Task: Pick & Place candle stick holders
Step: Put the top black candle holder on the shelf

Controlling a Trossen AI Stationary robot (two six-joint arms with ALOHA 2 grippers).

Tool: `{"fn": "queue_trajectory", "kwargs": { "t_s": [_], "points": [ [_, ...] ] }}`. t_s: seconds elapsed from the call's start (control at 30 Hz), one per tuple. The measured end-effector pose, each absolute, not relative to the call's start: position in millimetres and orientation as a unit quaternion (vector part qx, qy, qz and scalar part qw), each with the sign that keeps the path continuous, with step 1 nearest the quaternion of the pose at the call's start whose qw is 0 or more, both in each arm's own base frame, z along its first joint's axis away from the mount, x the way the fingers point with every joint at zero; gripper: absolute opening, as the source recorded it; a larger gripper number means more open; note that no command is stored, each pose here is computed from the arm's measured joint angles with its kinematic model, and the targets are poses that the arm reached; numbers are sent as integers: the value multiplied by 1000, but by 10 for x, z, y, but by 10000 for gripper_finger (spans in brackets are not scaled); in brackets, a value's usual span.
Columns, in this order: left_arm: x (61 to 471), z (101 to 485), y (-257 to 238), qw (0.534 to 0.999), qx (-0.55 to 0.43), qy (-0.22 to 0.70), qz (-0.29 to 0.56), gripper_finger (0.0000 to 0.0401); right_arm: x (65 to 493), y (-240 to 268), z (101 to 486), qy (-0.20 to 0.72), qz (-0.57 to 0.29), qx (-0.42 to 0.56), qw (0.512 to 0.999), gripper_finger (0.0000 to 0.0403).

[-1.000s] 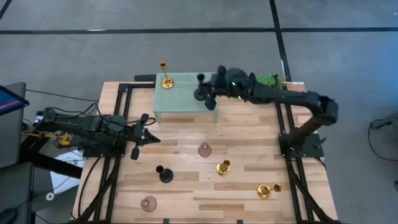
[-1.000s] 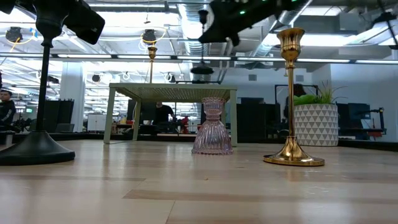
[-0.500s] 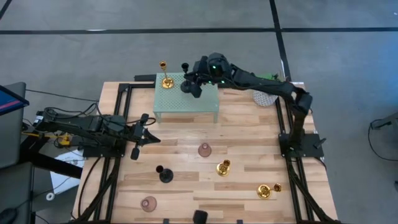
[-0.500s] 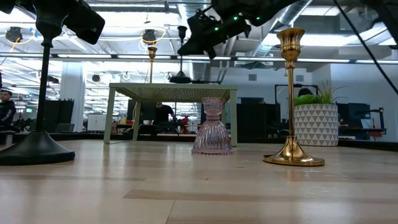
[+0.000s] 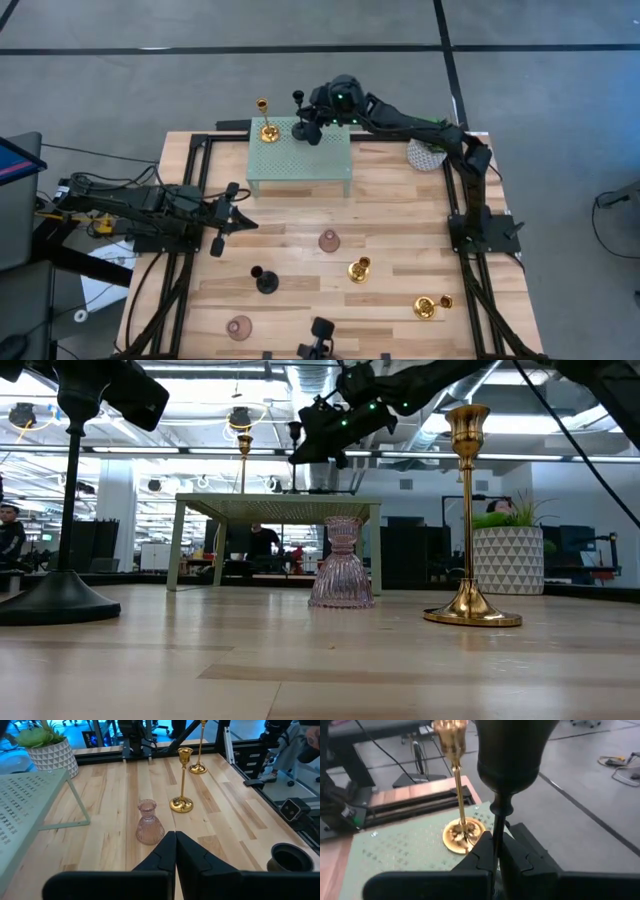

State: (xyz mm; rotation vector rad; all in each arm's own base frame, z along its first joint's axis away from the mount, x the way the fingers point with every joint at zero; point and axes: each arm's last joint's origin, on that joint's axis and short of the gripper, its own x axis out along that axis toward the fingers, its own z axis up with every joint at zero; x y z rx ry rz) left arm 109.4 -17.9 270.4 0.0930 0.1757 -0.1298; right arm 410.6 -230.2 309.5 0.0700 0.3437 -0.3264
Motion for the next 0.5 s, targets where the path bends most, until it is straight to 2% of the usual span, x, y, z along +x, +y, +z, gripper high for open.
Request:
{"fn": "queue_trajectory", "kwargs": {
  "t_s": [0.5],
  "points": [
    [1095,2703,-178,993,47,88,-61,7,4149,-2347,3012,167,-161,40,972,0]
  ]
}}
